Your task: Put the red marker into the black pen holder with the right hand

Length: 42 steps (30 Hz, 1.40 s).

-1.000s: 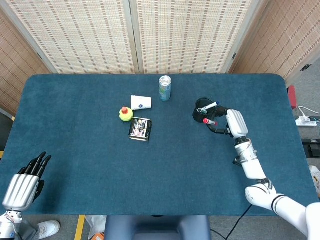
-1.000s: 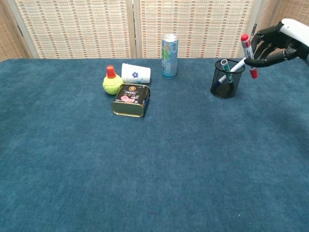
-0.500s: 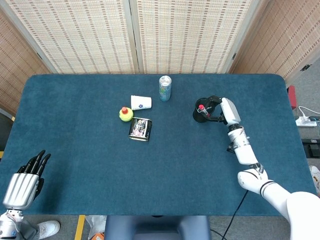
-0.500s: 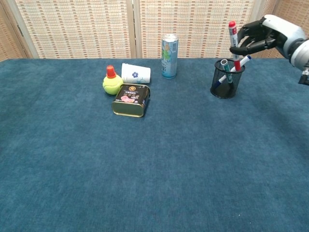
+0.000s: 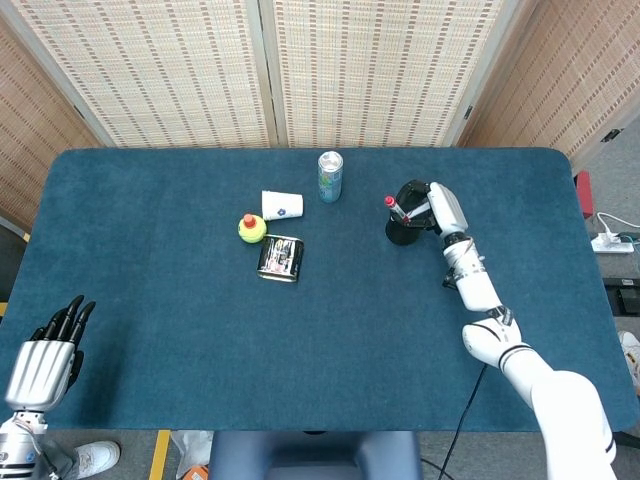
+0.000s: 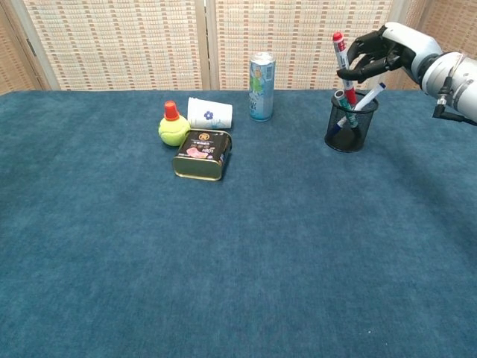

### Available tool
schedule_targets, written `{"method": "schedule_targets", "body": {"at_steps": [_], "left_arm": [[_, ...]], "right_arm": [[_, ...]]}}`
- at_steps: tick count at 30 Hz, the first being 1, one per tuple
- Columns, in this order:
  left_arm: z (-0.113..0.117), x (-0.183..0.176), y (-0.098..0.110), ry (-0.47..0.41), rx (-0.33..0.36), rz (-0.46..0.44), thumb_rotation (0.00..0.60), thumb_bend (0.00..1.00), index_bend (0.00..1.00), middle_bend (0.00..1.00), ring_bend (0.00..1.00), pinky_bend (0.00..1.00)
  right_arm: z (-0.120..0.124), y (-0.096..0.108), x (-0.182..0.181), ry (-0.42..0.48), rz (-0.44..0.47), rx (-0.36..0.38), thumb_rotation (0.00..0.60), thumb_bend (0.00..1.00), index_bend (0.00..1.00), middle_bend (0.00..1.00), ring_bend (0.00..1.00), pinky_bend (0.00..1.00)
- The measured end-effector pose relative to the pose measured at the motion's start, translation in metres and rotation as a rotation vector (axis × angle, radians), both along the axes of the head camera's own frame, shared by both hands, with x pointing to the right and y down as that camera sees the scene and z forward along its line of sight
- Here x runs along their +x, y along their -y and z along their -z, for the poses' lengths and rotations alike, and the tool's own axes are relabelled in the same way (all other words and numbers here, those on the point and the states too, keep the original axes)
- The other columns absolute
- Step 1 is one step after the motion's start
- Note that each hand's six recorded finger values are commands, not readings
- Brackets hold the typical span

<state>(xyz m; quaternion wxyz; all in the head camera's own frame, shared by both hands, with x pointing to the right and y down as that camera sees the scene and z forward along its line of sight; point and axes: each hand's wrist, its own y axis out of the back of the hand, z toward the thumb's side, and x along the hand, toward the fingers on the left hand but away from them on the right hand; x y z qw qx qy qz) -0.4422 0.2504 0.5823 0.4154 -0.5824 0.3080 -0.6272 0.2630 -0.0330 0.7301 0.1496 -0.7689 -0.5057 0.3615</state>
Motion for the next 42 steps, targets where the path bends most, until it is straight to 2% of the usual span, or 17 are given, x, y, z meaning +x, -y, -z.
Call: {"method": "schedule_targets", "body": {"at_steps": [12, 22, 27, 34, 42], "left_arm": [[-0.009, 0.000, 0.004, 0.033, -0.014, 0.009, 0.600, 0.46, 0.07, 0.00, 0.13, 0.40], [-0.007, 0.001, 0.004, 0.032, -0.008, 0.007, 0.600, 0.46, 0.07, 0.00, 0.13, 0.40], [-0.007, 0.001, 0.004, 0.031, -0.006, 0.006, 0.600, 0.46, 0.07, 0.00, 0.13, 0.40], [-0.008, 0.001, 0.003, 0.033, -0.013, 0.002, 0.600, 0.46, 0.07, 0.00, 0.13, 0.40], [-0.008, 0.002, 0.003, 0.027, -0.014, -0.003, 0.600, 0.46, 0.07, 0.00, 0.13, 0.40]], "right_arm": [[-0.008, 0.002, 0.009, -0.049, 0.014, -0.014, 0.600, 0.22, 0.67, 0.44, 0.44, 0.44], [-0.018, -0.013, 0.026, -0.180, 0.059, -0.007, 0.600, 0.22, 0.65, 0.44, 0.43, 0.44], [-0.018, -0.019, 0.027, -0.207, 0.100, 0.005, 0.600, 0.22, 0.49, 0.42, 0.27, 0.33], [-0.008, -0.019, 0.023, -0.221, 0.132, 0.076, 0.600, 0.22, 0.34, 0.27, 0.05, 0.22], [0.003, -0.022, 0.020, -0.201, 0.155, 0.131, 0.600, 0.18, 0.25, 0.16, 0.00, 0.10]]}}
